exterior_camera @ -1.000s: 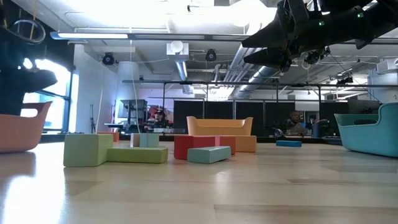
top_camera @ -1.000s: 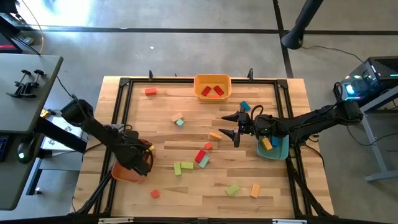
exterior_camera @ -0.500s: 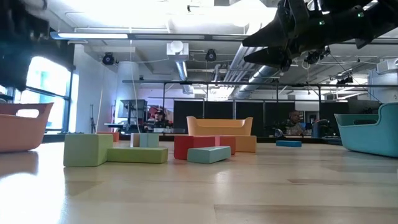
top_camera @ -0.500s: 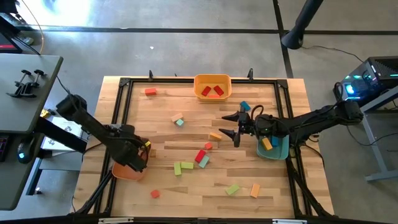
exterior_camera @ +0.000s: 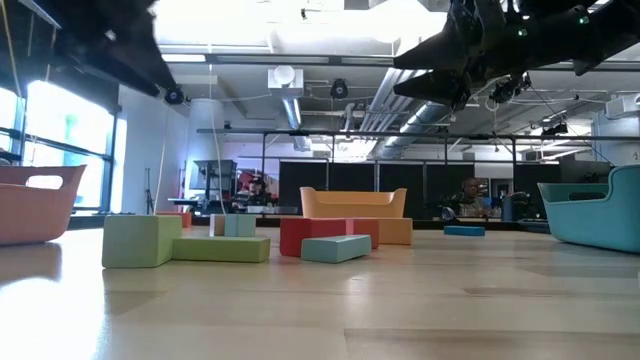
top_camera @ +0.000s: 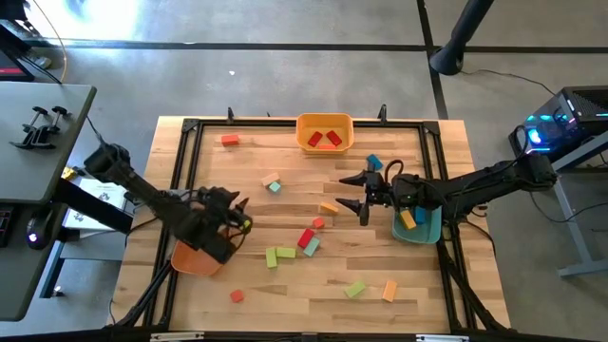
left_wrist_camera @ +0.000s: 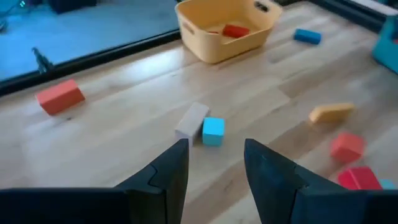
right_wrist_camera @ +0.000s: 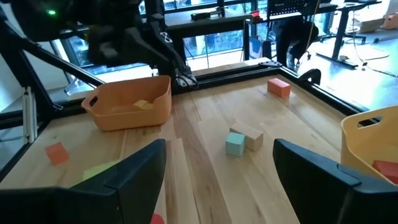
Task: Sort blocks by size
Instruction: Put the blue thin rectangular block into the yellow bin
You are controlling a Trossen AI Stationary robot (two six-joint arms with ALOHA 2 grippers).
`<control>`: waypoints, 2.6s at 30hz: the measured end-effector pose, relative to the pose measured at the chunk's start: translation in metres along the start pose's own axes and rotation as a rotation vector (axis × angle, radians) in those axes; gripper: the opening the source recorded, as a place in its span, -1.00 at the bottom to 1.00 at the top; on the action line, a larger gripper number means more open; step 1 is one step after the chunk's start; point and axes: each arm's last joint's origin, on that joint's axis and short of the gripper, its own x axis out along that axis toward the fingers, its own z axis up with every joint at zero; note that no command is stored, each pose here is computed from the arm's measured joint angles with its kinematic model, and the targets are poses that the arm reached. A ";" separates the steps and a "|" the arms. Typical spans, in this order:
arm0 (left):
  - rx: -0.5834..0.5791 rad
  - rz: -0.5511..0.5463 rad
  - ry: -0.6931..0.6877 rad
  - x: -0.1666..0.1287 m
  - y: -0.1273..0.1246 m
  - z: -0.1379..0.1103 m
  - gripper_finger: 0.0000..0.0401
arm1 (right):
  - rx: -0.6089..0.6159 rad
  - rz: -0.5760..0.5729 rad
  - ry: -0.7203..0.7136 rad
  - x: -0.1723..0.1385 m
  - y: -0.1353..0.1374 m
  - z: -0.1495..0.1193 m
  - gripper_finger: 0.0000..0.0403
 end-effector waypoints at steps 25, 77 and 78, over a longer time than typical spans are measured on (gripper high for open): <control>0.129 -0.610 -0.280 0.107 -0.048 0.014 -0.12 | 0.134 -0.747 0.683 -0.031 -0.095 -0.032 0.45; 0.862 -0.664 -0.624 0.151 -0.072 0.028 0.01 | 0.084 0.252 0.286 0.021 -0.057 -0.031 -0.37; 0.867 -0.679 -0.633 0.152 -0.073 0.033 0.04 | 0.088 0.274 0.262 0.021 -0.055 -0.028 -0.37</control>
